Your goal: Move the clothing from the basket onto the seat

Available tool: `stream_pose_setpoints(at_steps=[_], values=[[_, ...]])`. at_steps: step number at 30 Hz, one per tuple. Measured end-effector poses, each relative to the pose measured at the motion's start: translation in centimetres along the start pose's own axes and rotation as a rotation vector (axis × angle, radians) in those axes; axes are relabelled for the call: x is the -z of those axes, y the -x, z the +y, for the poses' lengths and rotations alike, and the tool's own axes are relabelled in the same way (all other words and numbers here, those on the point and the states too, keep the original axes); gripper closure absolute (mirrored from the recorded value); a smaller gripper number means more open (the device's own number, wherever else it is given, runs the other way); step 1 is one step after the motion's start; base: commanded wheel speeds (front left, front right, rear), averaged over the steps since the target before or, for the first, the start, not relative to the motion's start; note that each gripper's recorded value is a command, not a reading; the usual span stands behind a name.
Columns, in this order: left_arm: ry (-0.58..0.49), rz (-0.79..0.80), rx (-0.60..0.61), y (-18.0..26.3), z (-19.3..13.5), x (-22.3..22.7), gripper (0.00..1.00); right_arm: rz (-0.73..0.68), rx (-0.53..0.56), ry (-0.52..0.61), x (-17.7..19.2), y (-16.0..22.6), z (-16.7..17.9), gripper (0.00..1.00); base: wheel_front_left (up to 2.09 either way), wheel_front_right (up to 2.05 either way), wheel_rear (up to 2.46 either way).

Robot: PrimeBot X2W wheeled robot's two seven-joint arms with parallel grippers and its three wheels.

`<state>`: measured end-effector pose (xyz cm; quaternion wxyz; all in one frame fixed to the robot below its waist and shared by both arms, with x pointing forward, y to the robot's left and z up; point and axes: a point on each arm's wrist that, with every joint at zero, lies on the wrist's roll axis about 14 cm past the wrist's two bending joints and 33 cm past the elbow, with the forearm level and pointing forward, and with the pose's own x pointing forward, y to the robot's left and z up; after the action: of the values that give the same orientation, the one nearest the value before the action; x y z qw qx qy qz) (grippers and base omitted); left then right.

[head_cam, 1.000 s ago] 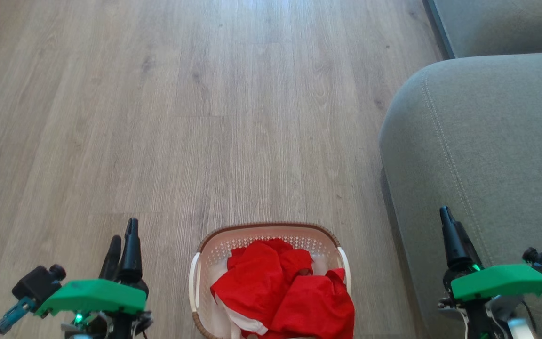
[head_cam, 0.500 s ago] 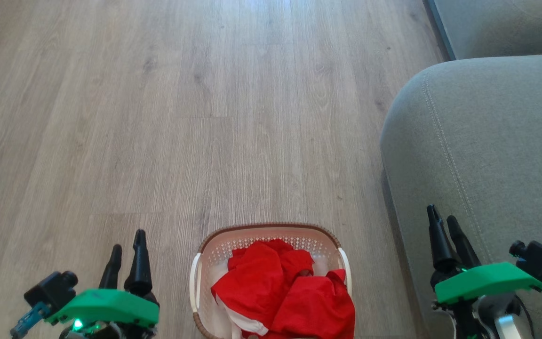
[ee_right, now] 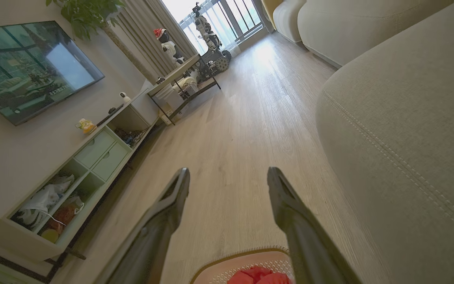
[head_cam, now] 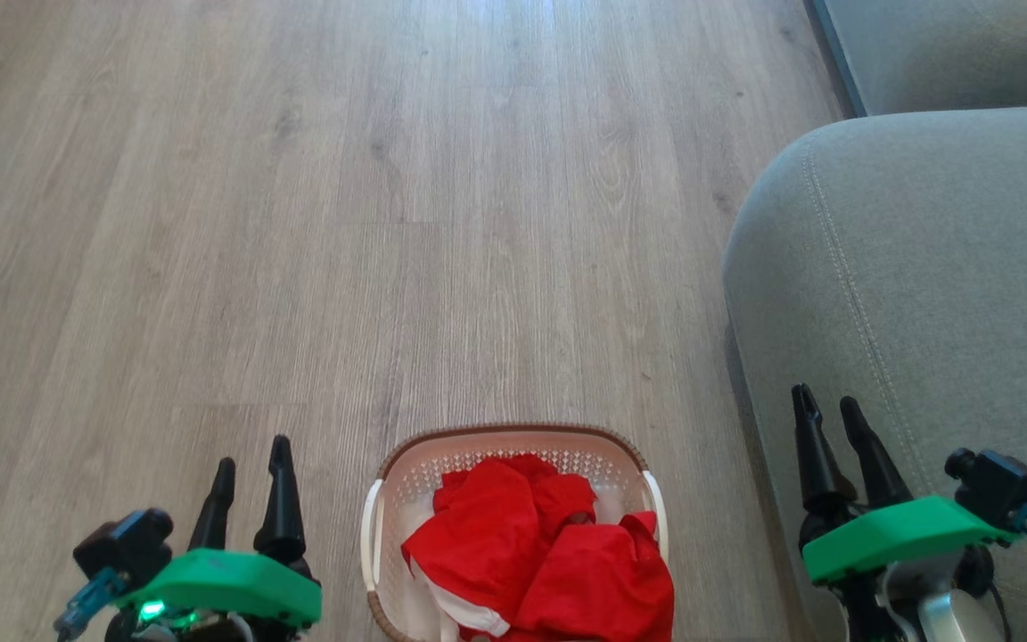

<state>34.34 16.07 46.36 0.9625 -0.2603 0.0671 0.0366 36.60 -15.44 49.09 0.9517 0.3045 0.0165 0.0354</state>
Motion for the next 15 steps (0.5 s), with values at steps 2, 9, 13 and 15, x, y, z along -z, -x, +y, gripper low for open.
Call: stream_pose_setpoints(at_steps=[2, 9, 13, 15], values=[[-0.020, -0.005, 0.004, 0.0, -0.1, 0.0, 0.00, -0.003, -0.005, 0.023, 0.0, 0.0, 0.1, 0.00, 0.00, 0.00, 0.00], [-0.089, -0.016, 0.012, 0.2, -0.4, 0.0, 0.00, -0.013, -0.025, 0.089, -0.2, -0.1, 0.6, 0.00, 0.00, 0.00, 0.00], [-0.132, -0.026, 0.012, 0.2, -0.5, 0.0, 0.00, -0.021, -0.039, 0.133, -0.3, -0.2, 0.9, 0.00, 0.00, 0.00, 0.00], [-0.154, -0.036, 0.011, 0.2, -0.5, -0.1, 0.00, -0.027, -0.047, 0.155, -0.4, -0.2, 1.1, 0.00, 0.00, 0.00, 0.00]])
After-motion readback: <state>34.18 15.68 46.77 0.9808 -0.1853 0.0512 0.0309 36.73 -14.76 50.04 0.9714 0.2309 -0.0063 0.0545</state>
